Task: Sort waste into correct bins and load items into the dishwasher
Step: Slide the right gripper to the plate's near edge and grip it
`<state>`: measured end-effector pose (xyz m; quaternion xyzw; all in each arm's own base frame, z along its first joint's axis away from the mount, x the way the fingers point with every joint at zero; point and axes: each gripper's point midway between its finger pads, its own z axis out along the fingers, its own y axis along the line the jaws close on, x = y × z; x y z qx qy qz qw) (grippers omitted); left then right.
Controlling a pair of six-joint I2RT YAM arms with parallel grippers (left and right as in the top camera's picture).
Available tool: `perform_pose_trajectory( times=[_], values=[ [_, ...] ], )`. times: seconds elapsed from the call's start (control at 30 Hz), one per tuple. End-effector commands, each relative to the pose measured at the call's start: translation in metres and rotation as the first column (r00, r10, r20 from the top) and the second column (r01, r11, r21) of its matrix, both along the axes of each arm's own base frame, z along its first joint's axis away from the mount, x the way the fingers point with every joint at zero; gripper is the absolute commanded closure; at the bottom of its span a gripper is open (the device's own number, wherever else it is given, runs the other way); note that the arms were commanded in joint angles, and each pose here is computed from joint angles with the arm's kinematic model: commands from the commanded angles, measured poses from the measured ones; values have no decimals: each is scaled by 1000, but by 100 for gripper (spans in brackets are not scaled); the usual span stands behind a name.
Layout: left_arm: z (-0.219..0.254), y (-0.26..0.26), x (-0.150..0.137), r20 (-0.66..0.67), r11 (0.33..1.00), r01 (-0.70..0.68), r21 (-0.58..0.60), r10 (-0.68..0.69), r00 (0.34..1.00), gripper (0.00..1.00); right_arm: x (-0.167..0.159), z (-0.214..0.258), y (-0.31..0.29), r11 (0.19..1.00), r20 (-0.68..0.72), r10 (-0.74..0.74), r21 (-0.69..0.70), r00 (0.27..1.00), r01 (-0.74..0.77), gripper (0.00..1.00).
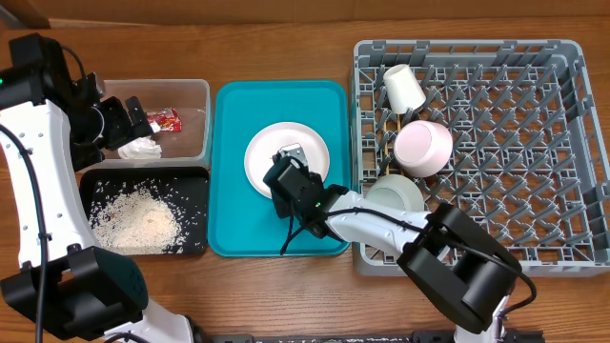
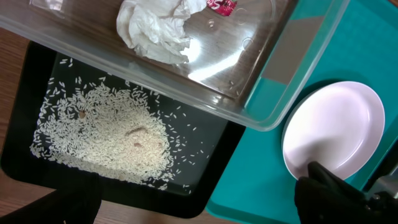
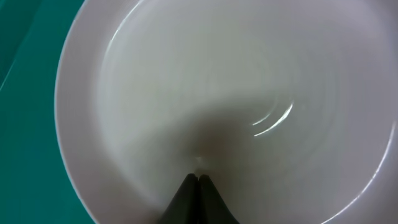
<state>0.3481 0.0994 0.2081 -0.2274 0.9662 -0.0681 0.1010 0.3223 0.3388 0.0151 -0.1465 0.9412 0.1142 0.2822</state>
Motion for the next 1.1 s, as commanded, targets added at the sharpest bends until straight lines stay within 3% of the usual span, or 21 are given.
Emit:
perform_pose_trajectory(
  times=[0.0, 0.57, 0.7, 0.9, 1.07],
  values=[
    [6, -1, 2, 17, 1000, 2, 12, -2, 1000, 0, -9, 2, 17, 995, -61, 68, 73, 996, -64, 96],
    [6, -1, 2, 17, 1000, 2, 12, -2, 1000, 0, -82, -1, 44, 931, -359, 324, 284, 876, -228, 96],
    [6, -1, 2, 17, 1000, 2, 12, -2, 1000, 0, -81, 7, 44, 920, -324, 361, 278, 874, -277, 96],
    [6, -1, 2, 17, 1000, 2, 12, -2, 1000, 0, -61, 56, 54, 897, -186, 385, 305, 904, -319, 96],
    [6, -1, 2, 17, 1000, 2, 12, -2, 1000, 0, -51, 78, 64, 893, -117, 376, 311, 919, -326, 89]
  ],
)
